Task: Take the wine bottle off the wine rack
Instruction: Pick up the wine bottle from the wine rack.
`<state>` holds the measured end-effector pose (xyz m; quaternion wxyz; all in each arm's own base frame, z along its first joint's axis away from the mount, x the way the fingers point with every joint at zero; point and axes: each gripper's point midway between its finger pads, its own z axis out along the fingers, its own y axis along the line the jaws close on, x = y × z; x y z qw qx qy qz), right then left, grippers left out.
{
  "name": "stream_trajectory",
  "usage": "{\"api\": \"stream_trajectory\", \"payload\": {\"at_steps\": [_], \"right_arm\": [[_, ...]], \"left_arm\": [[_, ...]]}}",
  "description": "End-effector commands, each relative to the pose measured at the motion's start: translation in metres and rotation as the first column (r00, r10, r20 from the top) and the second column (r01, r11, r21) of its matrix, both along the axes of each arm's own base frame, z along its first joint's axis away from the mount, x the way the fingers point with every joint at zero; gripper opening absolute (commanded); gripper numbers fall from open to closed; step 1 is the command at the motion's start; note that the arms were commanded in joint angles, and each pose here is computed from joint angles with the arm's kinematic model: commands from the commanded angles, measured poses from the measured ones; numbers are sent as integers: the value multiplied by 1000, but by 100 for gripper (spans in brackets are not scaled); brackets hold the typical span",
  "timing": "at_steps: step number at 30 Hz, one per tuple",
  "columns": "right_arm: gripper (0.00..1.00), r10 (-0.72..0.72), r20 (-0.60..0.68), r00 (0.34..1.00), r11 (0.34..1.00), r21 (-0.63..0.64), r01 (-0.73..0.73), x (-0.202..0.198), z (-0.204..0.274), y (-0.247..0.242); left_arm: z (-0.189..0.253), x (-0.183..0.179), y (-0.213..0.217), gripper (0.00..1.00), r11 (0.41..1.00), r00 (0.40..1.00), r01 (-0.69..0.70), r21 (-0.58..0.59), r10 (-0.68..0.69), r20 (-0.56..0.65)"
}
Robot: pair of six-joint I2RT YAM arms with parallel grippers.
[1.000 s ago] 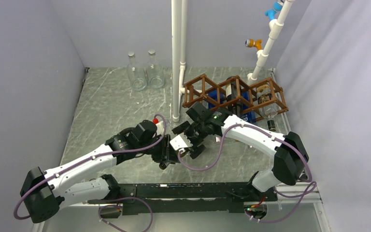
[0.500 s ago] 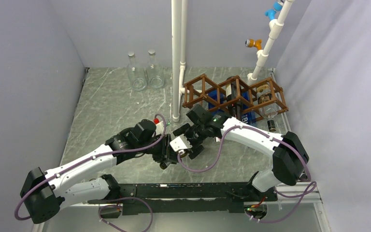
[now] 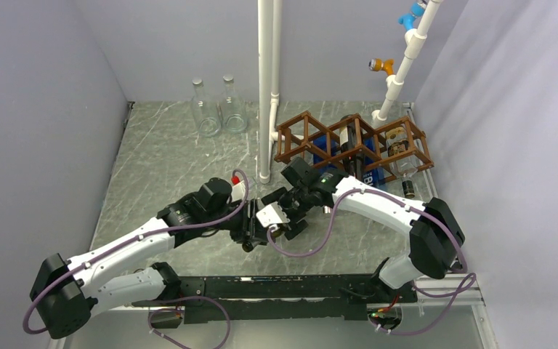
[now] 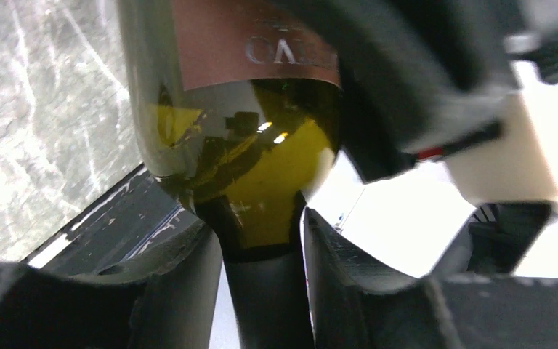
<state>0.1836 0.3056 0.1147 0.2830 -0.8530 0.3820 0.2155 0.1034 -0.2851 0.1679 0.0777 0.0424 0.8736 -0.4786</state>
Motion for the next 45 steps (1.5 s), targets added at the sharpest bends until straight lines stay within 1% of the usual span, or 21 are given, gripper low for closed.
{"api": "stream_trajectory", "payload": {"at_steps": [1,2,6,8,13,18,25,32,38,45], "right_arm": [[5,22,-55,998,996,92,-17,-10,21,14],[5,18,-62,998,995,96,-12,-9,22,14],[5,18,-99,995,993,121,-6,-11,28,16],[4,17,-118,993,991,136,-1,-11,32,16],[0,21,-181,983,983,181,12,-13,41,16],[0,32,-207,978,982,191,8,-18,40,13],[0,42,-266,963,975,222,18,-21,46,11],[0,57,-288,956,974,225,10,-27,43,9],[0,61,-296,953,975,223,7,-29,40,8],[0,58,-301,952,976,217,8,-30,34,6]], "left_arm": [[49,14,-15,53,984,987,39,-175,-10,162],[50,13,-16,55,982,986,49,-184,-18,166],[53,10,-17,71,975,984,70,-209,-32,176],[54,10,-16,74,975,983,68,-210,-29,182],[58,10,-12,76,975,978,64,-212,-18,209],[72,9,-9,89,964,960,87,-251,-14,279],[89,6,-5,90,949,931,125,-289,-11,365],[111,1,0,91,929,876,185,-322,-7,483],[122,-1,3,96,920,840,217,-326,-5,543],[135,0,9,99,920,791,223,-321,22,611]]}}
